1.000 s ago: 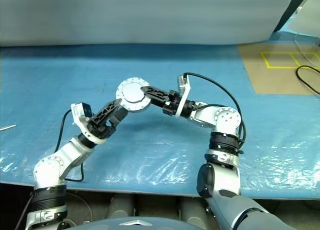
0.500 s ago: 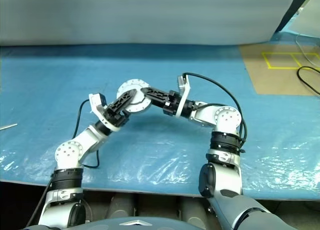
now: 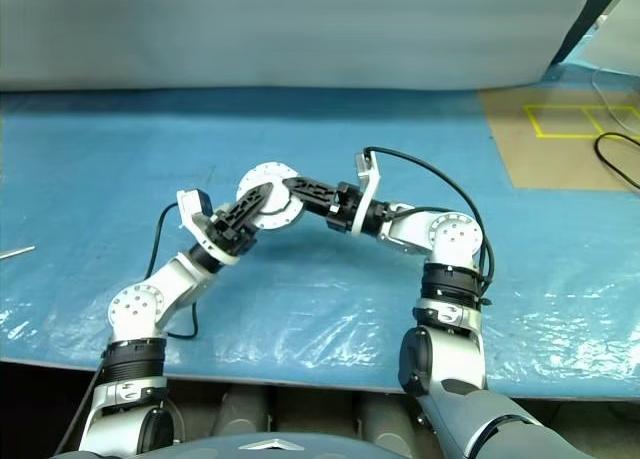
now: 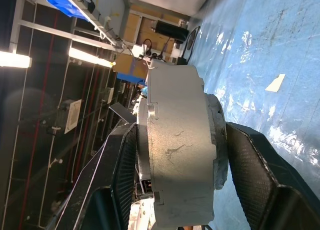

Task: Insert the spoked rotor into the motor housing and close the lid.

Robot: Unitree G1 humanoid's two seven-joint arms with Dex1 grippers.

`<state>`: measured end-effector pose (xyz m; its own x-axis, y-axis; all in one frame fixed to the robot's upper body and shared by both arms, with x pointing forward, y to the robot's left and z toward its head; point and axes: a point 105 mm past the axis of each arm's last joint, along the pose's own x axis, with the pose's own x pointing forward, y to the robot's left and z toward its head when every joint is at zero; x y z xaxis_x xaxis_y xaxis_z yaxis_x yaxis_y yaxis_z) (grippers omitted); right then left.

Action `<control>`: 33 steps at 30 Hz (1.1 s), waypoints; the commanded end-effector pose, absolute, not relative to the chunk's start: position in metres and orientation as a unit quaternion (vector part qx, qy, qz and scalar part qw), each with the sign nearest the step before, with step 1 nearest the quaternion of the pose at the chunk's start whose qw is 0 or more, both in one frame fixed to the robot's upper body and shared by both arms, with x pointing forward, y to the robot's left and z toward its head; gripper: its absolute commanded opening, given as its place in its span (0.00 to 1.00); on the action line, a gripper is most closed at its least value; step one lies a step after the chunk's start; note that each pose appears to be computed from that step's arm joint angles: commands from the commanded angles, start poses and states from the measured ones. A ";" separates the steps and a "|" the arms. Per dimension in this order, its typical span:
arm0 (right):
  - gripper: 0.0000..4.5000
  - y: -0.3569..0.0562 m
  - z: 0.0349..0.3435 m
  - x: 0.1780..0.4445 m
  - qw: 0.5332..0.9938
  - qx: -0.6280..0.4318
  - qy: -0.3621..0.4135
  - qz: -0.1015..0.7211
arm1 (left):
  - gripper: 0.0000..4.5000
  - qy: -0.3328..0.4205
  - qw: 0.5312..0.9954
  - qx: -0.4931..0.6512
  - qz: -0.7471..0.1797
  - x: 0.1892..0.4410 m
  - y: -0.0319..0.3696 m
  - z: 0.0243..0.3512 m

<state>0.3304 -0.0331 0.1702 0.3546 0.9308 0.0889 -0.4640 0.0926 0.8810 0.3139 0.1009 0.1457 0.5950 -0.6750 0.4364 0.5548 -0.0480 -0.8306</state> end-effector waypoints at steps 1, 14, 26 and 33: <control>0.53 -0.027 0.198 0.324 0.663 0.455 0.218 0.554 | 0.56 0.036 0.672 -0.564 -0.478 0.307 0.097 0.161; 0.53 -0.025 0.196 0.324 0.674 0.439 0.216 0.553 | 0.55 0.022 0.686 -0.570 -0.452 0.319 0.100 0.164; 0.75 -0.029 0.189 0.338 0.738 0.402 0.174 0.513 | 0.55 0.022 0.720 -0.547 -0.427 0.327 0.105 0.167; 0.99 -0.027 0.183 0.339 0.708 0.435 0.213 0.514 | 0.55 0.004 0.730 -0.540 -0.419 0.325 0.113 0.175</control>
<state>0.3392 -0.0277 0.1661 0.3973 0.9135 0.0878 -0.5059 0.1382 0.8514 0.3300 0.1074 0.1461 0.6840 -0.6399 0.3503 0.5147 0.0830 -0.8534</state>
